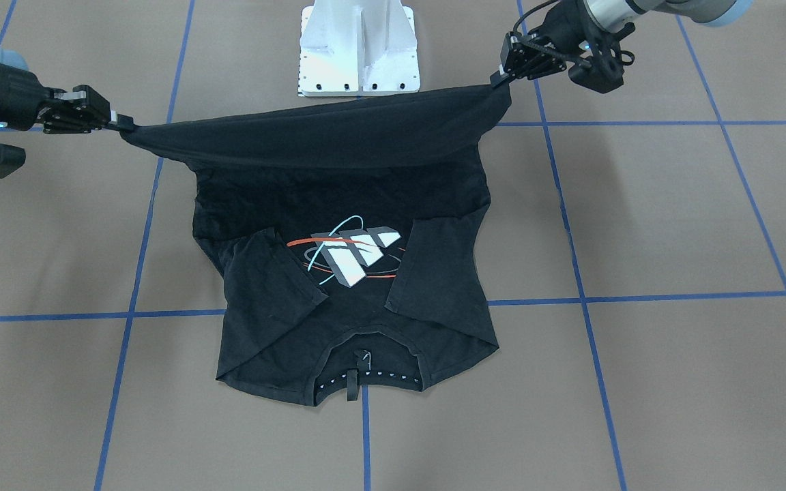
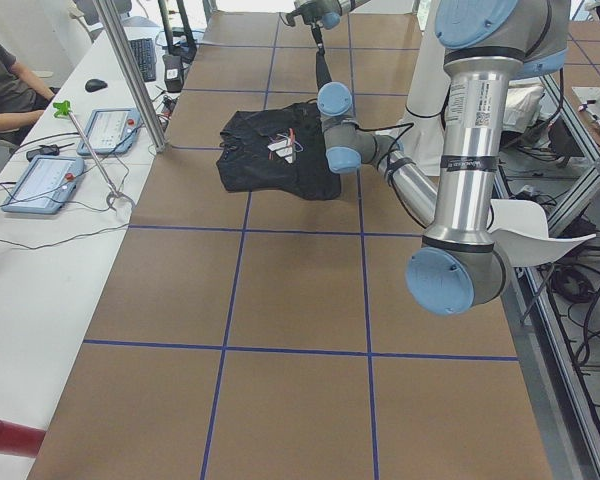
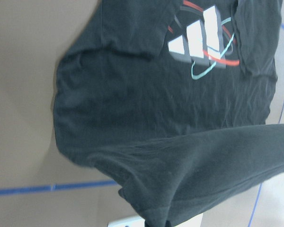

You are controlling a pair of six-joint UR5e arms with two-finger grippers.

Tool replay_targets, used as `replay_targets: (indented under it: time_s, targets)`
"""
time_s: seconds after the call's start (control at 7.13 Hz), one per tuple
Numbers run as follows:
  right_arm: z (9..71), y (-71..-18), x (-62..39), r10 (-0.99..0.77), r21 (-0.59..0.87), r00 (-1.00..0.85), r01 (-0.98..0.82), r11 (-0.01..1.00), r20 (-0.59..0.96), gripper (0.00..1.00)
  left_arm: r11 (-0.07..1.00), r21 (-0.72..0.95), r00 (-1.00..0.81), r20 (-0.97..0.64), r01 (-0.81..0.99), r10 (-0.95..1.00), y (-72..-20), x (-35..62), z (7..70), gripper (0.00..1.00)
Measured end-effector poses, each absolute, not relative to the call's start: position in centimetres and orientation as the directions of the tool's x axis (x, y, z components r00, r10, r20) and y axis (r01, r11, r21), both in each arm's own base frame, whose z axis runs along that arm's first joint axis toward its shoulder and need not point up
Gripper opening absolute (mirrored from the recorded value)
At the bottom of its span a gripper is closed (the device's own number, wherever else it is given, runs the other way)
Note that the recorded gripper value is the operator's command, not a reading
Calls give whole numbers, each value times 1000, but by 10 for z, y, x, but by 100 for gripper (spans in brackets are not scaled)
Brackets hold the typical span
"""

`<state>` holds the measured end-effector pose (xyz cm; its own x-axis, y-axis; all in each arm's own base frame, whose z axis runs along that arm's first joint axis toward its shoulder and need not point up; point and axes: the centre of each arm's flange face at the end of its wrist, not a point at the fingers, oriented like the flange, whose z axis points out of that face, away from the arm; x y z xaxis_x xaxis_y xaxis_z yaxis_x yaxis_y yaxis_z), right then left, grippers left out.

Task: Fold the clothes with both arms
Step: 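Carry the hem with both grippers over the shirt toward the collar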

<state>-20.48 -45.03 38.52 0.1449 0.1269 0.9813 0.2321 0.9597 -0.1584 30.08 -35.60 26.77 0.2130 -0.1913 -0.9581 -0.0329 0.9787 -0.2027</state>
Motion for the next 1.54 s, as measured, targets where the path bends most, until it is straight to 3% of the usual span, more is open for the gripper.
replay_targets:
  time_s: [0.98,1.54]
  targets:
    - [370,-581,-235,163,-186,164,134,973,973,0,964,-232,228,-939,128,-256,-464,312,280,0]
    - [387,-619,-257,198,-211,215,40,977,956,0,950,-253,273,-915,184,-297,-511,347,305,0]
